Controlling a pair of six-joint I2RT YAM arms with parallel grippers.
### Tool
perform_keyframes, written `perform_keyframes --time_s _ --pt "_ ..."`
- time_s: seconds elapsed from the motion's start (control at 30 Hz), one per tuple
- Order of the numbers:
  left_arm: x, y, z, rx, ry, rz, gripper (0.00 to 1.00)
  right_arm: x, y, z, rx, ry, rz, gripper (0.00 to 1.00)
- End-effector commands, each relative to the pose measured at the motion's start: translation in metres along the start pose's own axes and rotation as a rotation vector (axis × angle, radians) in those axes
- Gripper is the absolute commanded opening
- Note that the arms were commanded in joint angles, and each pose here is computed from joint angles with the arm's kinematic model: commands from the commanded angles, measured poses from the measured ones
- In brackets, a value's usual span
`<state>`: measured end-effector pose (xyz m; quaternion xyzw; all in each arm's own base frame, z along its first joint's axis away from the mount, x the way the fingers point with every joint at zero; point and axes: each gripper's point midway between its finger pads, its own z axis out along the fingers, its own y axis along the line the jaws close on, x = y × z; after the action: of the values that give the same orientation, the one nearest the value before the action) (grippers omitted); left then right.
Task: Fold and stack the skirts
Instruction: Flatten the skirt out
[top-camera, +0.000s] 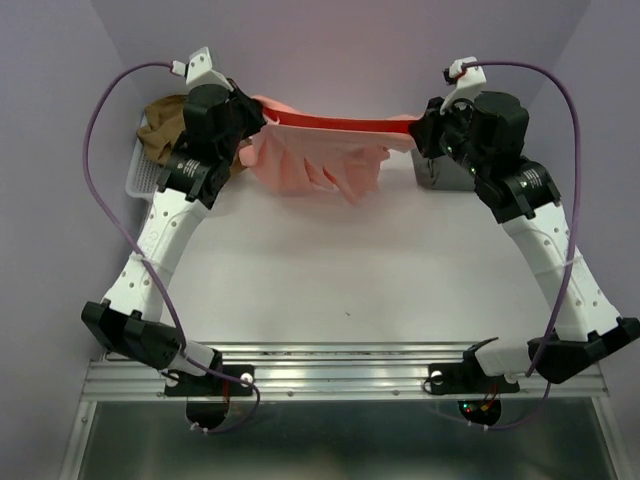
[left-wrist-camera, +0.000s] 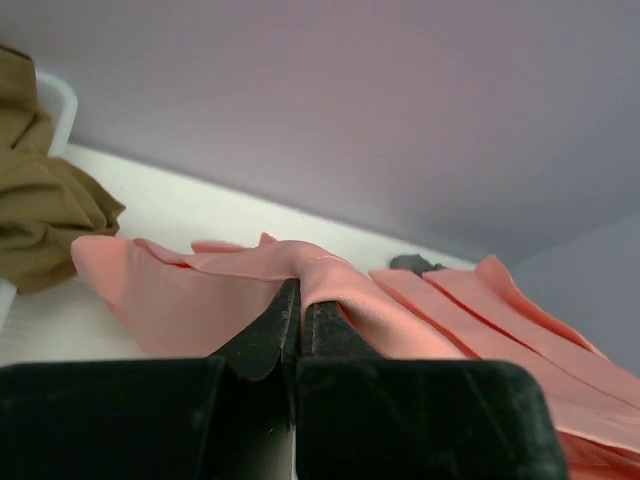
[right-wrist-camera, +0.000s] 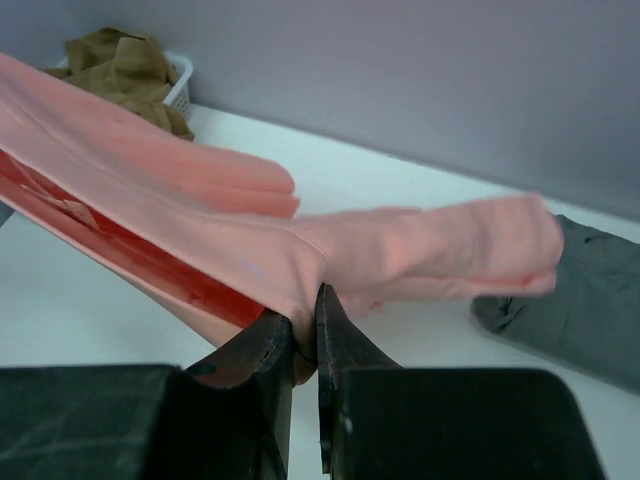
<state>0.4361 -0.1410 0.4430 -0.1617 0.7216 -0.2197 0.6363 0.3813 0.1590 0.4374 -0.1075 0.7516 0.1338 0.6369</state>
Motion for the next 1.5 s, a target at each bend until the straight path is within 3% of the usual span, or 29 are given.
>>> perform_keyframes --time_s 0.0,0.17,0.3,0.47,0.53,0.57,0.67,0.7,0.83,0.9,1.0,1.03,1.07,1.13,1.17,1.27,1.33,1.47 --pt "-0.064 -0.016 -0.056 0.089 -0.224 -0.085 0.00 -0.025 -0.003 -0.047 -0.029 -0.065 -0.045 0.02" --pt "-0.052 -0.016 -0.059 0.100 -0.196 -0.093 0.00 -0.020 -0.025 -0.050 0.098 -0.054 -0.015 0.02" --pt "-0.038 -0.007 -0.037 0.037 -0.161 -0.078 0.00 -0.009 -0.049 -0.033 0.228 -0.011 -0.063 0.01" --pt "-0.010 -0.005 0.021 -0.016 -0.081 -0.019 0.00 0.027 -0.107 0.023 0.332 0.111 -0.040 0.01" --pt "-0.026 -0.012 0.039 -0.011 -0.098 -0.010 0.00 0.030 -0.119 0.041 0.303 0.113 -0.017 0.01" --pt "0.000 -0.001 0.068 -0.046 -0.029 0.017 0.00 0.039 -0.129 0.057 0.301 0.136 -0.011 0.01" --pt "-0.019 -0.023 0.103 0.013 -0.033 0.043 0.00 0.006 -0.148 0.076 0.293 0.066 -0.021 0.01" --pt "-0.048 -0.045 0.105 0.077 -0.100 0.033 0.00 -0.029 -0.154 0.068 0.318 -0.012 -0.041 0.01" --pt "-0.085 -0.089 0.075 0.281 -0.182 0.071 0.00 -0.073 -0.150 0.049 0.323 -0.114 -0.069 0.01" --pt "-0.087 -0.087 0.062 0.301 -0.212 0.070 0.00 -0.071 -0.150 0.042 0.329 -0.111 -0.071 0.01" --pt "-0.057 -0.061 0.045 0.275 -0.196 0.049 0.00 -0.032 -0.147 0.030 0.330 -0.052 -0.040 0.01" --pt "-0.027 -0.039 0.042 0.238 -0.147 0.046 0.00 -0.033 -0.138 0.011 0.312 -0.082 -0.025 0.01" --pt "-0.011 -0.025 0.042 0.204 -0.129 0.040 0.00 0.026 -0.138 0.020 0.295 0.031 -0.006 0.01" --pt "0.054 0.019 0.044 0.120 -0.023 0.010 0.00 0.059 -0.128 0.015 0.258 0.040 0.052 0.02" --pt "0.074 0.032 0.043 0.099 0.009 0.000 0.00 0.104 -0.121 0.007 0.232 0.111 0.089 0.04" --pt "0.160 0.083 0.031 -0.011 0.184 -0.076 0.00 0.154 -0.098 -0.008 0.161 0.182 0.229 0.07" --pt "0.209 0.108 0.009 -0.058 0.274 -0.104 0.00 0.206 -0.067 -0.021 0.037 0.321 0.330 0.08" --pt "0.249 0.144 -0.040 -0.212 0.344 -0.122 0.00 0.240 -0.012 -0.069 -0.144 0.421 0.439 0.09"
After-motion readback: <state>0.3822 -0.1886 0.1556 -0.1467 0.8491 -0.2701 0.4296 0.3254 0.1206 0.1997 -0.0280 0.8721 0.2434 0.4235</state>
